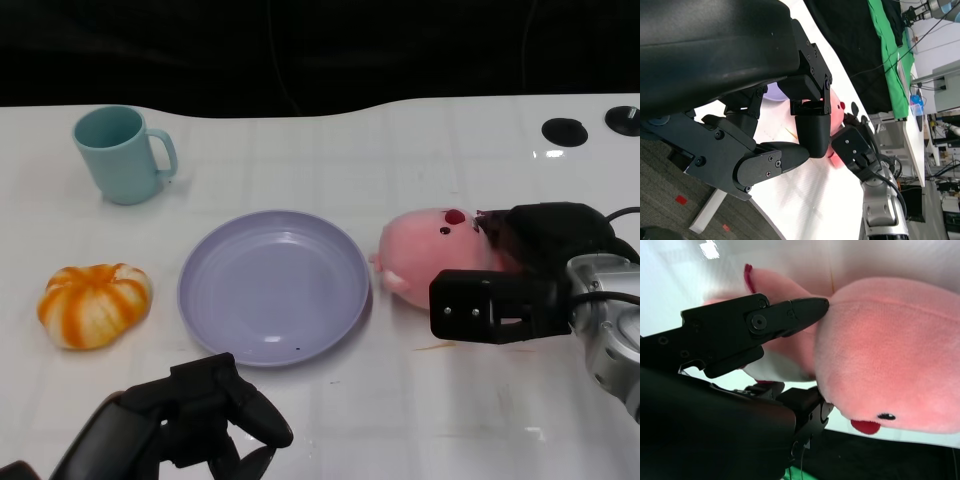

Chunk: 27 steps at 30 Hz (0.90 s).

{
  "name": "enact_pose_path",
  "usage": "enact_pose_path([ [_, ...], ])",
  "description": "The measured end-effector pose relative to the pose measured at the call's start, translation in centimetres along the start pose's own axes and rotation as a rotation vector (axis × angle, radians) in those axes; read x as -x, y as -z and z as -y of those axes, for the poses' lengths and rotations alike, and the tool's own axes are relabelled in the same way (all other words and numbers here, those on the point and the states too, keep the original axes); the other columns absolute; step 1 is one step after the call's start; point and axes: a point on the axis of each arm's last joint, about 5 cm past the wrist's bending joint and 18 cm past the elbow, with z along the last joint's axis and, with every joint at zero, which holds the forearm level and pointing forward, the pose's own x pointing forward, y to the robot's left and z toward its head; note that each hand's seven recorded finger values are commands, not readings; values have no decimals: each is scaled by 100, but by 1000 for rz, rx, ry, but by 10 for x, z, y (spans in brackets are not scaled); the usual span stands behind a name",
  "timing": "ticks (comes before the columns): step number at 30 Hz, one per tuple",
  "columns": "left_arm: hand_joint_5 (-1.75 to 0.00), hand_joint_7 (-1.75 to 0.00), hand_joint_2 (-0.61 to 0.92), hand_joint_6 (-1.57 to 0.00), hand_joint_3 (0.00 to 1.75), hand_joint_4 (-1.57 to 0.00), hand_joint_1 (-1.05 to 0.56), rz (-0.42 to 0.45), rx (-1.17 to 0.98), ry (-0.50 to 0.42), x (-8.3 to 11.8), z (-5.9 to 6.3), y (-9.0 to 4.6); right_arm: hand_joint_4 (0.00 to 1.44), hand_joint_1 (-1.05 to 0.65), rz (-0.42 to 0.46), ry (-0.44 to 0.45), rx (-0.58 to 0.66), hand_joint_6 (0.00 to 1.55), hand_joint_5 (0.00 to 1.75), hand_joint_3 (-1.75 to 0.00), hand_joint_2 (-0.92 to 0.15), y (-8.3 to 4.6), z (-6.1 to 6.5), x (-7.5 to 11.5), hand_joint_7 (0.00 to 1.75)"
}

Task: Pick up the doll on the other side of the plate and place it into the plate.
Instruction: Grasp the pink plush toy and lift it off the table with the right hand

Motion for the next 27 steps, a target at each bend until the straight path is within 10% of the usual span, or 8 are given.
enact_pose_path([
  [3,-167,-126,64,-75,86,-66,-37,3,-3,2,0,0,-1,87,-27,38,74,-23,121,117,-1,-91,2,-6,-2,3],
  [6,-168,-130,63,-76,89,-66,-36,6,-5,3,0,0,-2,84,-26,64,112,-4,120,159,-10,-92,3,-9,-4,1],
  [12,-168,-128,53,-73,104,-67,-33,-12,-4,6,0,0,-3,77,-29,72,113,29,117,164,-16,-92,0,-10,-8,2],
  [23,-164,-117,73,-73,73,-69,-43,-17,-26,1,0,-3,-6,82,-28,19,145,3,134,174,-23,-92,-2,-9,-8,14],
  [27,-164,-117,74,-73,72,-70,-43,-10,-29,-3,0,-4,-6,88,-27,7,173,-50,77,175,-46,-84,1,-9,-7,150],
])
